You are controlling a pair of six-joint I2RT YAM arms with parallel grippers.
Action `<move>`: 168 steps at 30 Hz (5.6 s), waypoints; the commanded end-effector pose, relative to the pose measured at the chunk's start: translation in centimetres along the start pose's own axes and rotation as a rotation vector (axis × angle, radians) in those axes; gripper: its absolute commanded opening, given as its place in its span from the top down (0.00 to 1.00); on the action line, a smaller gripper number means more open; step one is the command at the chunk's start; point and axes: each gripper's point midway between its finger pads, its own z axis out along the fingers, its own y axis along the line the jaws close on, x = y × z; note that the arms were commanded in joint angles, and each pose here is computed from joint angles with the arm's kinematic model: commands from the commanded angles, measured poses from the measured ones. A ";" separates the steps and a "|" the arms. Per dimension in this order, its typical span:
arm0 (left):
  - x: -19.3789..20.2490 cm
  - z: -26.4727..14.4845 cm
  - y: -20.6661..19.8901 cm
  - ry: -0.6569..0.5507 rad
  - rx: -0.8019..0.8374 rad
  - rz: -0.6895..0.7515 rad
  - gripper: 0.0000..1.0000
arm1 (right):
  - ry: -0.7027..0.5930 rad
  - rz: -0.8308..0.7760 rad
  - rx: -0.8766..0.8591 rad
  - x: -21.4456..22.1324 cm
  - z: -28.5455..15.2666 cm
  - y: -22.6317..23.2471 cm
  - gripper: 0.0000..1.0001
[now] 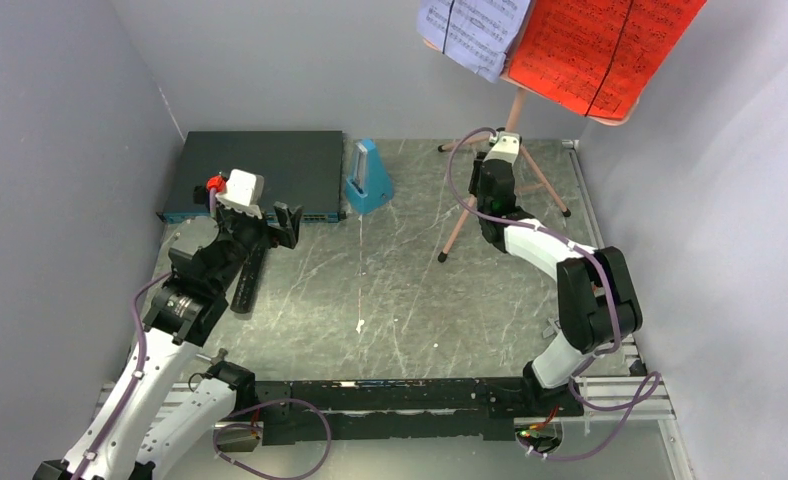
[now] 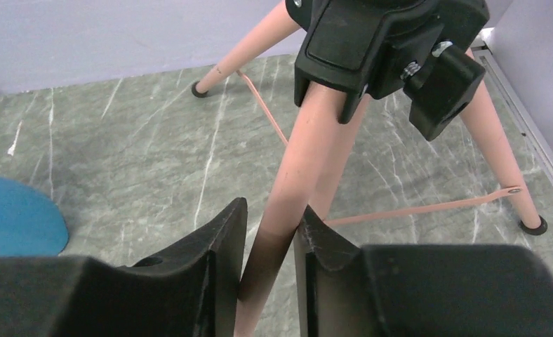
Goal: Pack up the instrument practice props
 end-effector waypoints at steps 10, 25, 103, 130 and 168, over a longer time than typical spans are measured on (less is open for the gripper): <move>-0.9 0.3 -0.2 -0.038 0.007 0.014 0.06 | -0.017 0.009 -0.193 -0.2 -4.1 1.3 0.87; -0.2 1.0 -0.2 -0.011 0.006 0.019 0.06 | 0.047 -0.026 -0.359 2.3 -7.4 2.6 0.94; -19.2 19.9 -14.5 -0.429 0.581 -0.039 0.06 | -0.640 0.052 -0.754 -30.0 -25.7 4.3 0.15; -21.8 25.5 -19.1 -0.707 0.609 -0.016 0.19 | -0.645 0.090 -0.746 -35.0 -17.9 3.6 0.23; -24.2 24.7 -21.6 -0.857 0.478 0.139 0.66 | -0.624 0.091 -0.856 -34.3 -16.8 5.4 0.75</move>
